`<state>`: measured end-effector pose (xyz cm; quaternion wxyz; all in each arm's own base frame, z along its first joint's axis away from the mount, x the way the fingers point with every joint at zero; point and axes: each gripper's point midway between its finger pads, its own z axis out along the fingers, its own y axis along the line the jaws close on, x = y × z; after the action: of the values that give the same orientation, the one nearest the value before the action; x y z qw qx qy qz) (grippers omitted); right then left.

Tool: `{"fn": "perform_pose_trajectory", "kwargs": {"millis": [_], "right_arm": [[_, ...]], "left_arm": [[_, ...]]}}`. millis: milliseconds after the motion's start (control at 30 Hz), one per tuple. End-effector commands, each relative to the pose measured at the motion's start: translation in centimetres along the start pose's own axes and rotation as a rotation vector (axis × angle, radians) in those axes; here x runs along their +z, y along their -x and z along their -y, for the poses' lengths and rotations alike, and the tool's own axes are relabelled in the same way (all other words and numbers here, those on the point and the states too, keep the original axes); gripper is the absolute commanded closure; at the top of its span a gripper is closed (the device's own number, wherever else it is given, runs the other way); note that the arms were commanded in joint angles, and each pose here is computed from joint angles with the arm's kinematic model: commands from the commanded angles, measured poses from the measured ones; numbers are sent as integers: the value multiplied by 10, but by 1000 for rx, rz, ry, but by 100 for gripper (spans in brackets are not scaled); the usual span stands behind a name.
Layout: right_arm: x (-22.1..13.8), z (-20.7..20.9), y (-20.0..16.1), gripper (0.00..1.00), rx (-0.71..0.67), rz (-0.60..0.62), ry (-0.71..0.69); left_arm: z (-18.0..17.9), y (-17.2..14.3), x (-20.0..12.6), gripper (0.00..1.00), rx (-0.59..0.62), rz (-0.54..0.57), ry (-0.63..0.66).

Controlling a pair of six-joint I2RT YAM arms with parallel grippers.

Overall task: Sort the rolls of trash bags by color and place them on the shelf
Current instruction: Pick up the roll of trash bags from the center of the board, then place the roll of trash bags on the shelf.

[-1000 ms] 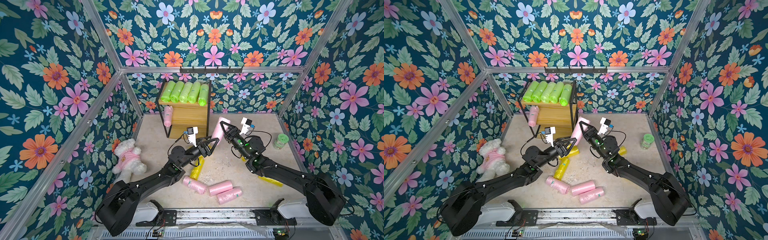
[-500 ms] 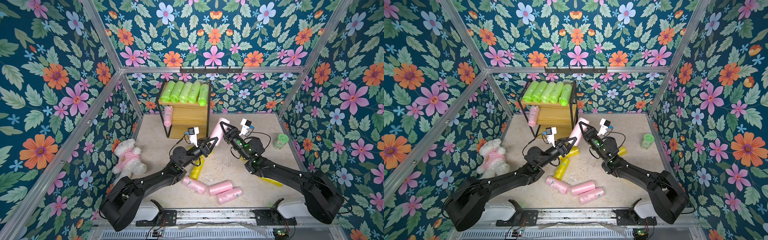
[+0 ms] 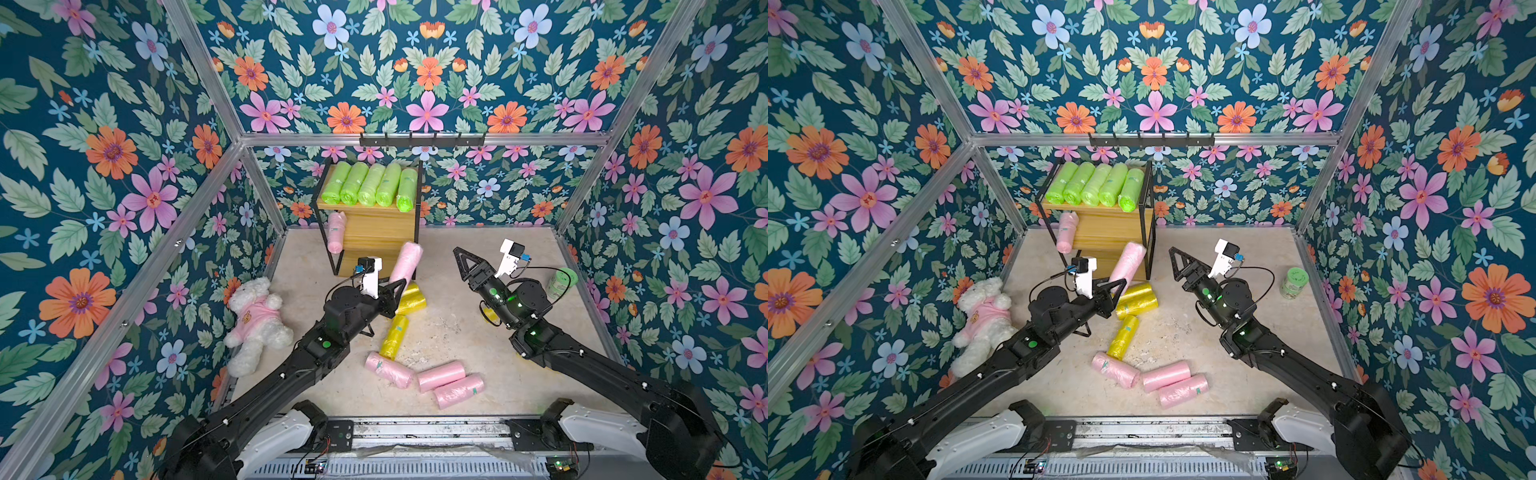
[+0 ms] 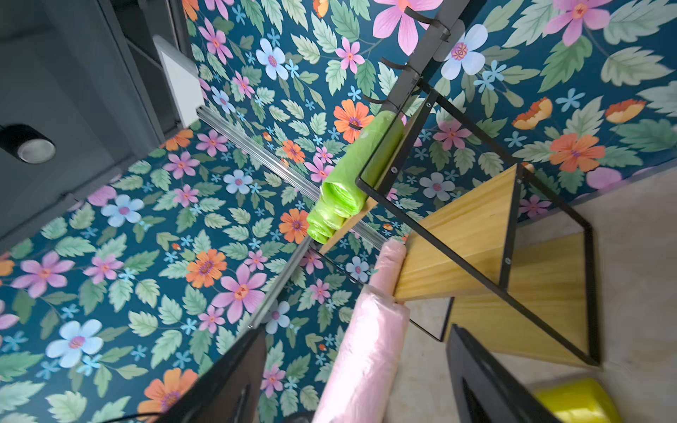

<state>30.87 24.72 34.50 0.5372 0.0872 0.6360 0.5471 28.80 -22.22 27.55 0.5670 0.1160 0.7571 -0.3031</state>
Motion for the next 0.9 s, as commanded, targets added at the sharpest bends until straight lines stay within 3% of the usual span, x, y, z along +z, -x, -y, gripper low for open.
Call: {"fn": "perform_pose_trajectory", "kwargs": {"millis": [0,167,367,533,867], "right_arm": [[-12,28,-17,18,-158,-96,-138],[-29,35,-13,18,-246,-121,-200],[-35,36,-15,18,-247,-138,-186],[-34,33,-17,18,-275,-167,-173],[-29,39,-27,19,-251,-189,-151]], "left_arm": [[-54,-13,-17,77,183,-99,290],[-90,10,-28,77,268,-79,469],[-129,32,-18,77,387,-102,608],[-136,45,-7,76,492,-86,637],[-153,55,13,73,576,-92,705]]}}
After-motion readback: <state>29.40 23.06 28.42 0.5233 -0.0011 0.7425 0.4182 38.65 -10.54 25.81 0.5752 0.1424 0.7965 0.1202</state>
